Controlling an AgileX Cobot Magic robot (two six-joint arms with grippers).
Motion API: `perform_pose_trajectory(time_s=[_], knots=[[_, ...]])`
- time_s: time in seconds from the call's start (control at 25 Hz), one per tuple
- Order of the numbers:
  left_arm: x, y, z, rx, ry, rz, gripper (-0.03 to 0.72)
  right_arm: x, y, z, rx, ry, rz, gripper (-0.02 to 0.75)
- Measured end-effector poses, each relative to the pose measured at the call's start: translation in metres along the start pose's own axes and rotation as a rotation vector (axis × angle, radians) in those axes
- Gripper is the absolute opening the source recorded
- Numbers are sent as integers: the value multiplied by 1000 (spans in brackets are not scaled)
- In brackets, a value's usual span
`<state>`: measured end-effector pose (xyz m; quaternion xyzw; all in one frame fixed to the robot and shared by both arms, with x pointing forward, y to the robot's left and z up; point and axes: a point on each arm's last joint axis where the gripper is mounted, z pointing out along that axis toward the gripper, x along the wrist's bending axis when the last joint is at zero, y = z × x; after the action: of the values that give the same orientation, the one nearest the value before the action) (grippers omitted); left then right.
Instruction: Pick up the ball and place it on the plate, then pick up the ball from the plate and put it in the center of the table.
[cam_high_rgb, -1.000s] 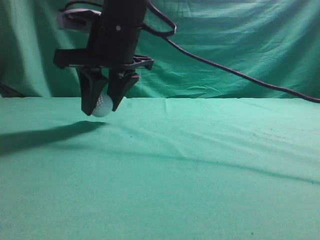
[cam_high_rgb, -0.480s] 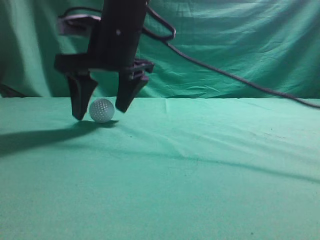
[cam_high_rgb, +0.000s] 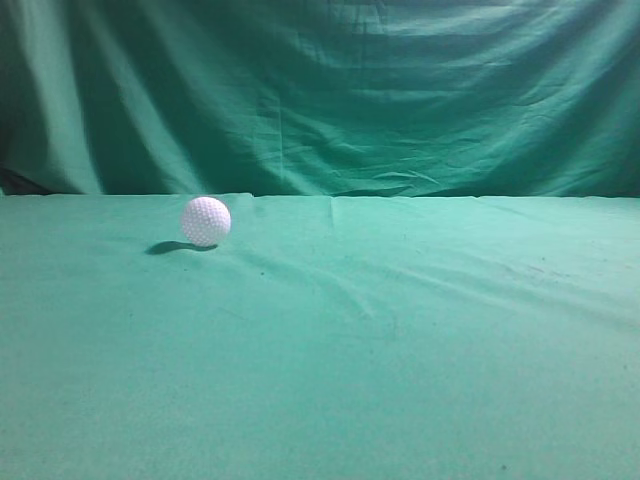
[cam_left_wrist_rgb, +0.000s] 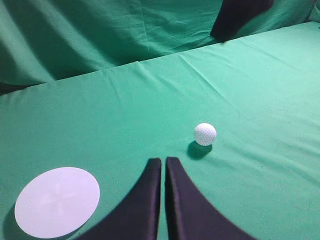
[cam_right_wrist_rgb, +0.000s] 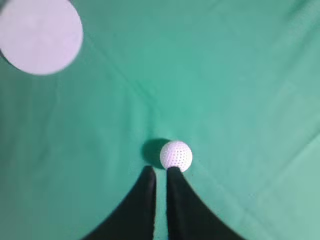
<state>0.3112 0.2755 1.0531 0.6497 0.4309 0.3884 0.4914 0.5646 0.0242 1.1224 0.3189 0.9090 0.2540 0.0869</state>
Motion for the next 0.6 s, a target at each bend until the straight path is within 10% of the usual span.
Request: perform_pose_trajectory(time_s=[0.6], knots=[[0, 0, 0, 0, 0, 0, 0, 24, -85, -189, -195, -2, 64, 0]])
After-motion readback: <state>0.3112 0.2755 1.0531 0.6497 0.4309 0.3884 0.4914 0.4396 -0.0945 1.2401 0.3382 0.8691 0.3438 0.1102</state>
